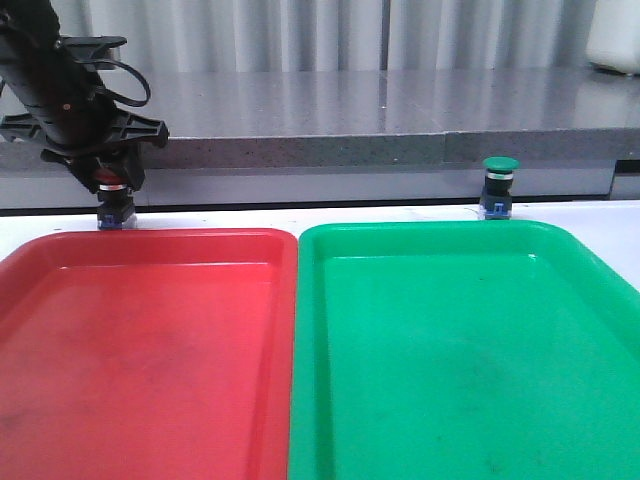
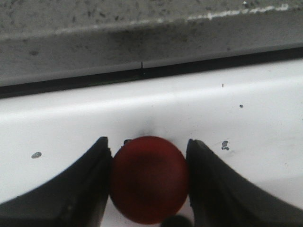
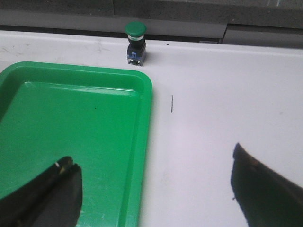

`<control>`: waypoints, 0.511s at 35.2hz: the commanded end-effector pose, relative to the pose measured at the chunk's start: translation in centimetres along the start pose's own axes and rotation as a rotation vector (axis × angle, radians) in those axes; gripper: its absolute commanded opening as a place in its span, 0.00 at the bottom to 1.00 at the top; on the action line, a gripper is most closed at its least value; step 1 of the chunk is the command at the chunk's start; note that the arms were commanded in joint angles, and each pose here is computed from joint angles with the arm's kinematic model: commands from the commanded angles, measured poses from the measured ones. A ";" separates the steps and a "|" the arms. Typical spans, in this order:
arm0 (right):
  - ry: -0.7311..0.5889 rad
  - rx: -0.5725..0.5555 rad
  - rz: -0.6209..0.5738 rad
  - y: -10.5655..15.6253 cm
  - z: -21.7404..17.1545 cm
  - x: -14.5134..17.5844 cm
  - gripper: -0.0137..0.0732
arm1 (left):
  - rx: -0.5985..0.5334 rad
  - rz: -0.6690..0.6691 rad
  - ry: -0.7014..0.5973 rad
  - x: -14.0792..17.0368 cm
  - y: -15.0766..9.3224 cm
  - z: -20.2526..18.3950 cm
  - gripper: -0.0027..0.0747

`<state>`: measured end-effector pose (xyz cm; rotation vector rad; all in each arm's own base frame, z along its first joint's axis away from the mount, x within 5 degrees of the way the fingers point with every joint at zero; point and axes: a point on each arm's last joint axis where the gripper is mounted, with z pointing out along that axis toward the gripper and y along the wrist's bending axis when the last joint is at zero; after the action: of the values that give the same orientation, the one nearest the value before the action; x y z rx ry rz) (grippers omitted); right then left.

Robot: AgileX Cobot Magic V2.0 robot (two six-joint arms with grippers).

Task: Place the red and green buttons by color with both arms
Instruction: 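Reach the left gripper down onto the red-capped button and grasp it, then lift the red button with the left gripper and lower it into the red tray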

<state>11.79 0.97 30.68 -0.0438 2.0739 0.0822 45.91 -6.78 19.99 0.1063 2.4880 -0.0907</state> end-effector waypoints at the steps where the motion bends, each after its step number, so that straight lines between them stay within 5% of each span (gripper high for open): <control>1: -0.088 0.006 -0.015 0.0 -0.3 -1.4 0.91 | 0.012 -0.010 -0.137 -2.7 -0.2 -3.9 0.32; 10: -0.088 0.006 -0.015 0.0 -0.3 -1.4 0.91 | 0.036 -0.020 -0.229 -3.6 -0.6 -14.9 0.32; 18: -0.088 0.006 -0.015 0.0 -0.3 -1.4 0.91 | 0.105 0.025 -0.282 3.2 -2.5 -23.2 0.32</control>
<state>11.79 0.97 30.68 -0.0446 2.0739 0.0818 31.88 -6.60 34.15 0.1454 2.3177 -0.1634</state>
